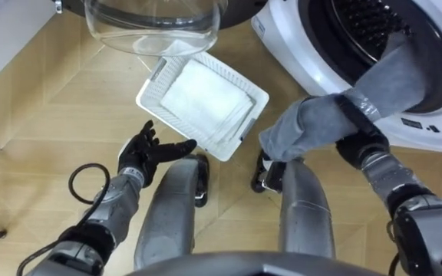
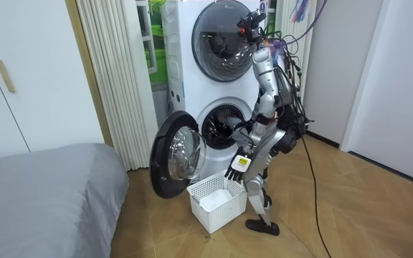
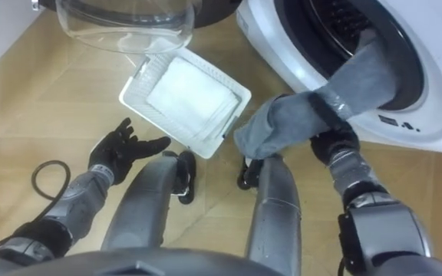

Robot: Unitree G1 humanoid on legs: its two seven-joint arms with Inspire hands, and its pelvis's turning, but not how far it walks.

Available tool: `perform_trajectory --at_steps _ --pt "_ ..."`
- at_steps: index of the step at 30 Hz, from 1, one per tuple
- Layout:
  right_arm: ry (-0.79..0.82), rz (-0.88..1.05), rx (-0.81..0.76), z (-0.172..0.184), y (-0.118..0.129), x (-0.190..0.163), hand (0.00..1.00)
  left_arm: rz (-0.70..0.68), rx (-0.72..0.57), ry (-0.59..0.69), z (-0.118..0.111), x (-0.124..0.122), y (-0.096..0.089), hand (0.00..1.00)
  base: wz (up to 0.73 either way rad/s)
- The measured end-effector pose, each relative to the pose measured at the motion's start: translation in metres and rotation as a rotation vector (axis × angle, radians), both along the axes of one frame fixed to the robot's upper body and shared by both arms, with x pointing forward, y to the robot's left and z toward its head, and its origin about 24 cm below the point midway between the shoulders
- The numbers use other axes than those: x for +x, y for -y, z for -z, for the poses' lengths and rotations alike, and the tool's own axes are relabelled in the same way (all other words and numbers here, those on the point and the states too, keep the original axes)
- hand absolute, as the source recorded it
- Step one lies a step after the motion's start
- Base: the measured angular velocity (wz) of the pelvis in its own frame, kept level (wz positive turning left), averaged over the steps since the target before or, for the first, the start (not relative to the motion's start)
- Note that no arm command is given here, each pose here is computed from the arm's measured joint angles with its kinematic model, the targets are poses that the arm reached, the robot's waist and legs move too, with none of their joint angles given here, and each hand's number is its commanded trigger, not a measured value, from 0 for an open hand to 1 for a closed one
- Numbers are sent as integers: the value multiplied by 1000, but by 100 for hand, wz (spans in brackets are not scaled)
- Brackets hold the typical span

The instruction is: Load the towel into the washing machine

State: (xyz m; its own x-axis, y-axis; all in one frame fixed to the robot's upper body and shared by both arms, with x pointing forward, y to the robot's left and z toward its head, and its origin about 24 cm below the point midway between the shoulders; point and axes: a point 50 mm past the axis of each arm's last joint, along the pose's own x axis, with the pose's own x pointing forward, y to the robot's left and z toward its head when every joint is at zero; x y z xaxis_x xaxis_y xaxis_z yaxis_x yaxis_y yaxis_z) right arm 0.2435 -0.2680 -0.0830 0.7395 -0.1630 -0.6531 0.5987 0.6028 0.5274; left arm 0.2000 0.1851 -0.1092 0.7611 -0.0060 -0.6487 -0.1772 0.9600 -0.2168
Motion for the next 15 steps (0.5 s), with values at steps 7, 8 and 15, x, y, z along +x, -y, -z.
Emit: perform_trajectory --at_steps 7,8,15 --pt "94 36 19 -29 18 25 100 -30 21 -9 -2 -11 -11 0 0" --pt "105 37 15 -32 20 27 100 -29 24 -9 -3 -12 -13 0 0" --pt "168 101 94 -56 29 45 100 -44 73 -5 -9 -13 -27 0 3"
